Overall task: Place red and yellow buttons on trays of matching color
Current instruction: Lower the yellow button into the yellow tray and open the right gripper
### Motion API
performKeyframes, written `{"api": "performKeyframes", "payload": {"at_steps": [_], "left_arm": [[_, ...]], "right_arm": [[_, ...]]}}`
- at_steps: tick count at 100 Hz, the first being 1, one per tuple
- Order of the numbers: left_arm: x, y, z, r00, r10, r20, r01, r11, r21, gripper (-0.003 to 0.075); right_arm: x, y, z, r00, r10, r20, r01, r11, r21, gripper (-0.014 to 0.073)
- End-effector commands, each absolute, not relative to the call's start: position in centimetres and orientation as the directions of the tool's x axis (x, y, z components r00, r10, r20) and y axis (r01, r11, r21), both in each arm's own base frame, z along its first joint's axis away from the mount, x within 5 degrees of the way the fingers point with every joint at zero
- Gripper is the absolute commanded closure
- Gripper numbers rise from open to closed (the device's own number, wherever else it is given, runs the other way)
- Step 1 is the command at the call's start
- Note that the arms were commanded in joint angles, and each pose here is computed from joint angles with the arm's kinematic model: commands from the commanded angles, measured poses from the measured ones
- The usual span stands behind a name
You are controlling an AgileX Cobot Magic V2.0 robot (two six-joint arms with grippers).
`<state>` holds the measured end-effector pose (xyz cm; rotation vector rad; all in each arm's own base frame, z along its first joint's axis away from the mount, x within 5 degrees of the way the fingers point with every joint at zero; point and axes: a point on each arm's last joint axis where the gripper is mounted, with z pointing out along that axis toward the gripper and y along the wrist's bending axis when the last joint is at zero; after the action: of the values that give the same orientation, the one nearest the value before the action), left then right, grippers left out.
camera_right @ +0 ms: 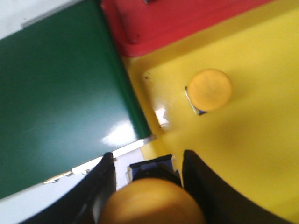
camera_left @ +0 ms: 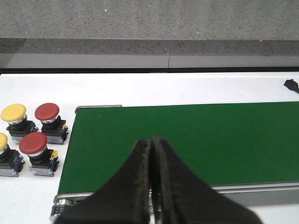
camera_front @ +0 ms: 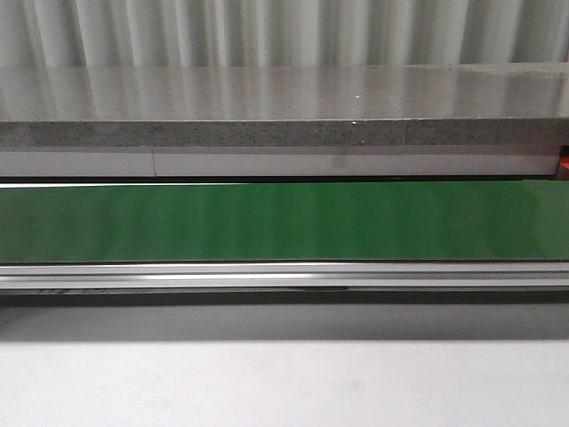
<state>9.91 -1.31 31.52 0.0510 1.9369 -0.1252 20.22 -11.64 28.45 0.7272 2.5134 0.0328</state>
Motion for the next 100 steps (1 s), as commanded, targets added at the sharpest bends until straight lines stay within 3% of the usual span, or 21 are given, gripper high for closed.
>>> {"api": "performKeyframes", "payload": {"at_steps": [1, 45, 69, 100], "left_arm": [[10.2, -1.5, 32.9, -0.276, -0.031, -0.961, 0.118, 0.991, -0.066, 0.074], [10.2, -1.5, 32.9, -0.276, -0.031, -0.961, 0.118, 0.991, -0.066, 0.074], [10.2, -1.5, 32.9, -0.276, -0.031, -0.961, 0.118, 0.991, -0.066, 0.074], [10.2, -1.5, 32.9, -0.276, -0.031, -0.961, 0.118, 0.991, -0.066, 0.074]], "right_arm": [[19.5, -12.2, 28.5, -0.651, 0.538, -0.535, 0.542, 0.824, 0.168, 0.0659], [18.1, -14.2, 24.6, -0.492, 0.638, -0.593, 0.686, 0.703, 0.187, 0.0659], [18.4, -14.8, 22.7, -0.451, 0.675, -0.584, 0.723, 0.66, 0.203, 0.0659], [19.6, -15.9, 18.4, -0.511, 0.731, -0.452, 0.75, 0.636, 0.181, 0.0659]]}}
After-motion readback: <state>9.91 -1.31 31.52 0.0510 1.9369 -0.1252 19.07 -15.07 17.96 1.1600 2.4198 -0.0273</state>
